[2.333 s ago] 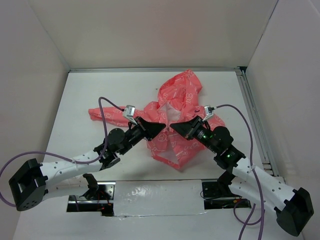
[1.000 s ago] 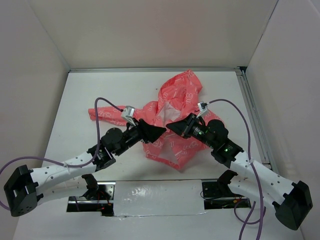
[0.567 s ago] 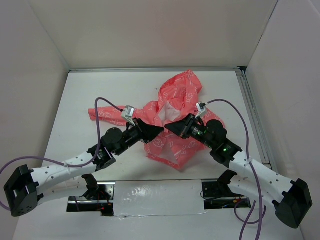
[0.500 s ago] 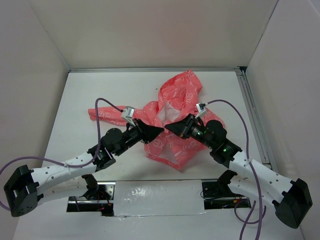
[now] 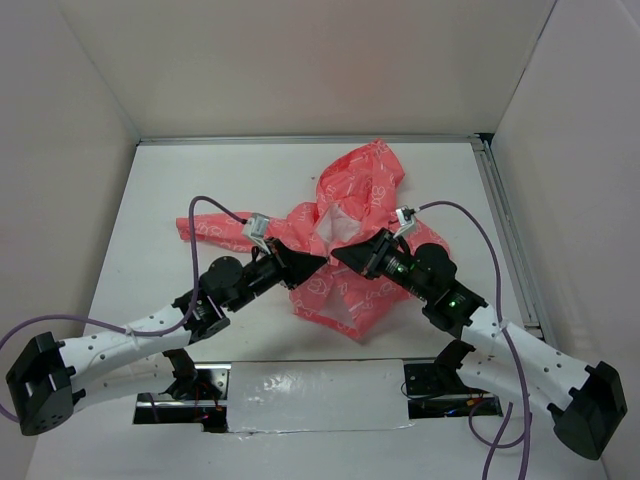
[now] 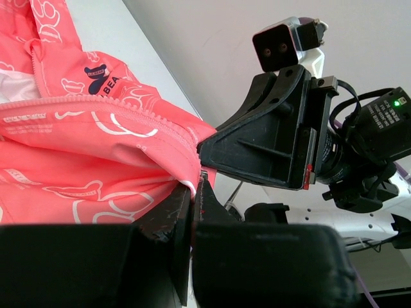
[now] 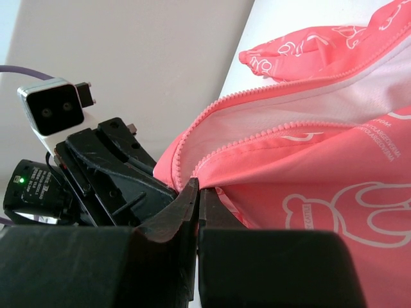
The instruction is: Zip up the jacket
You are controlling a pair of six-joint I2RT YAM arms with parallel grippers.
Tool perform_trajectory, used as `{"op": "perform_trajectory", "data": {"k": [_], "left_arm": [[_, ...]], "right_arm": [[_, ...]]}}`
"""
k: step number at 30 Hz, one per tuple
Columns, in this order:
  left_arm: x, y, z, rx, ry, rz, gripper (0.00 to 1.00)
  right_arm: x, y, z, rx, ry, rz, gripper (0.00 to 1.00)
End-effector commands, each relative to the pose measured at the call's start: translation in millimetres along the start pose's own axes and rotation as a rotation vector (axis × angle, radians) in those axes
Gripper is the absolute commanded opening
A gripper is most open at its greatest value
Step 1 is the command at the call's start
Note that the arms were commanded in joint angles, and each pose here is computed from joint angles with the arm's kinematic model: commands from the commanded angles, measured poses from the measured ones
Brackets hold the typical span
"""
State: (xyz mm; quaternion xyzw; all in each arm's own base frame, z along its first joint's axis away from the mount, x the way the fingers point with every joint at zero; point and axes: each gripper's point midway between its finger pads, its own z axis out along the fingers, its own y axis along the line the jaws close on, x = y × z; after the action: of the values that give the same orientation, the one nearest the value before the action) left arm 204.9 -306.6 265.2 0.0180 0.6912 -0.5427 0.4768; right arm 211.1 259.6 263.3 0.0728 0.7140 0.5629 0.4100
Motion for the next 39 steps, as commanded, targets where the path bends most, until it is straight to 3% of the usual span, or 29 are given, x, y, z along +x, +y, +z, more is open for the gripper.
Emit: {"op": "perform_trajectory", "data": {"k": [1,9,26,36,37,39], "left_arm": [[8.0,-6.0,-5.7,0.043,0.052,0.058,0.0],[39.2,10.7,-19.5,0.021,0.19,0.111,0.0],[69.4,10.7,-30.5,0.101,0.34,0.19,0.0],[34.1,13.4,5.4,-0.03,0.215,0.168,0.0],[33.2,17.6,9.6,-0.061,0.214,0.139,0.0],[21.3,14.8,16.5,-0.083,0.187,0.099,0.0]], "right_arm": [[-34.7,21.4,-2.4,-0.032,-0.144,-0.015,0.0],[-54.7,25.6,-1.9,-0.009,-0.189,-0.029,0.0],[-68.3,14.3,-10.1,0.001,-0.205,-0.029,0.0],[-21.0,-1.3,-7.1,0.033,0.048,-0.18,0.0],[-18.2,-1.1,-7.8,0.035,0.062,-0.199,0.02],[-15.1,-1.9,-10.2,0.045,0.076,-0.215,0.17]]}}
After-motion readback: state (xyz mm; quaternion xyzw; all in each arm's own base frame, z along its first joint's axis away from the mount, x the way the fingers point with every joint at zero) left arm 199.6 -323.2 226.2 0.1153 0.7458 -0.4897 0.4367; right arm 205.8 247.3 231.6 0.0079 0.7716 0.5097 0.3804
